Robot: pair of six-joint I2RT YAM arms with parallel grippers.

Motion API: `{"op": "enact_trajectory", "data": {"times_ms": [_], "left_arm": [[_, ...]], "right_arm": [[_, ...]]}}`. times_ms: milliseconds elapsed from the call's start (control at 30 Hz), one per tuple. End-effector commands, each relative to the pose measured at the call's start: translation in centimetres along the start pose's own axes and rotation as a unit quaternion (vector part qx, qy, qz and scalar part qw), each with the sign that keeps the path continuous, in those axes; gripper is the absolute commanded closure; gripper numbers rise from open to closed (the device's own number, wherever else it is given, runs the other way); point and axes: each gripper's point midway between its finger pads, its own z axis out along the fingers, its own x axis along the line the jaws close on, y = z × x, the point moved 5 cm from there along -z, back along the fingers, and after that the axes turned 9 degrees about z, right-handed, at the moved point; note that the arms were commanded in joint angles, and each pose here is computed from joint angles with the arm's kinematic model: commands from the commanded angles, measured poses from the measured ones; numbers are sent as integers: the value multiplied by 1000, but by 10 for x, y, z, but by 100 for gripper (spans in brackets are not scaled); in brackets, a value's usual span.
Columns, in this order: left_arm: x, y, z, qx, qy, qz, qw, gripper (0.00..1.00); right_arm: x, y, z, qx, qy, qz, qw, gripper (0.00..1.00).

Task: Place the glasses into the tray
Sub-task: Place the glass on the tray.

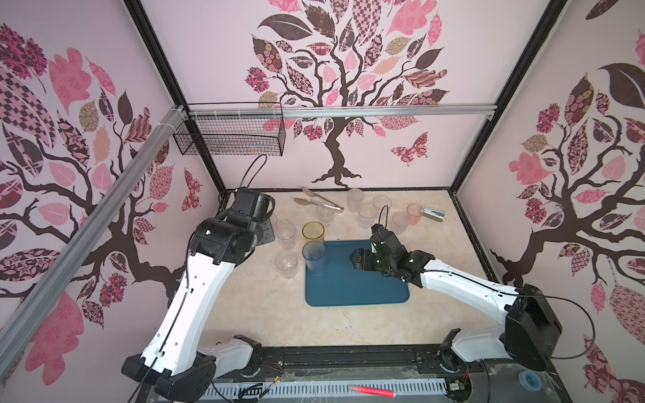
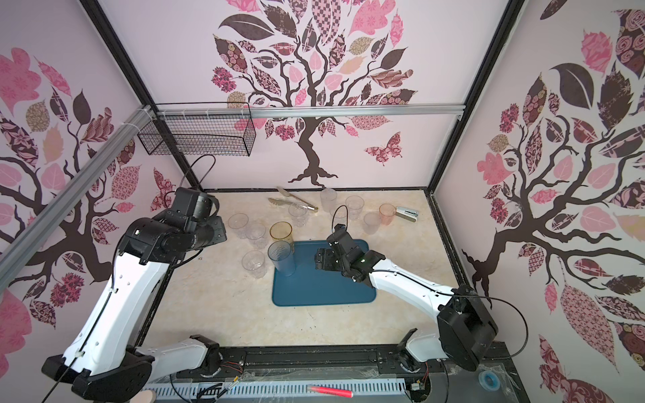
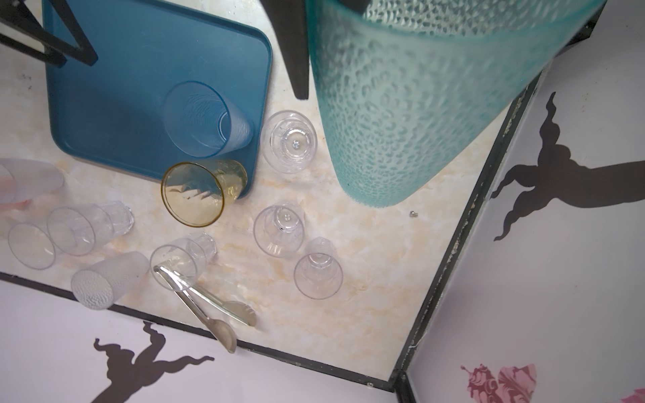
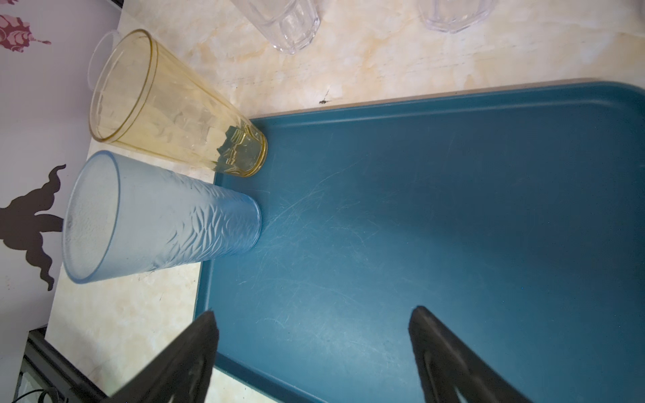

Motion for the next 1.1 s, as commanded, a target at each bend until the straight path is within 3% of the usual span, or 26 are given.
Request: {"op": "enact_trajectory", "data": {"times_ms": [0,100,267,400,600,867,1067], "left_arm": [[-25,5,-7,-14,-42,35,998,100],[-65,-1,-15,-19,-97,98,990,100],[-122,-22,-33,-26,-182,204,962,100],[-150,-48,-30,8,-221,268,938,100],[-183,-100,-16,82,-285,312,902,100],[-188,-152,29,144,-273,386,869,100],[-186,-171,63,158,-226,428,860,100]], "right_arm": [[1,17,-17,-30,1,2,1000,11],[-4,22,-18,-35,-2,10,999,11],[-14,25,-15,-34,-9,22,999,11],[-23,26,-13,-34,-20,29,999,11],[-42,32,-15,-41,-32,55,997,11],[-49,28,-9,-29,-33,68,997,11],[-50,24,-5,-24,-25,77,996,11]]}}
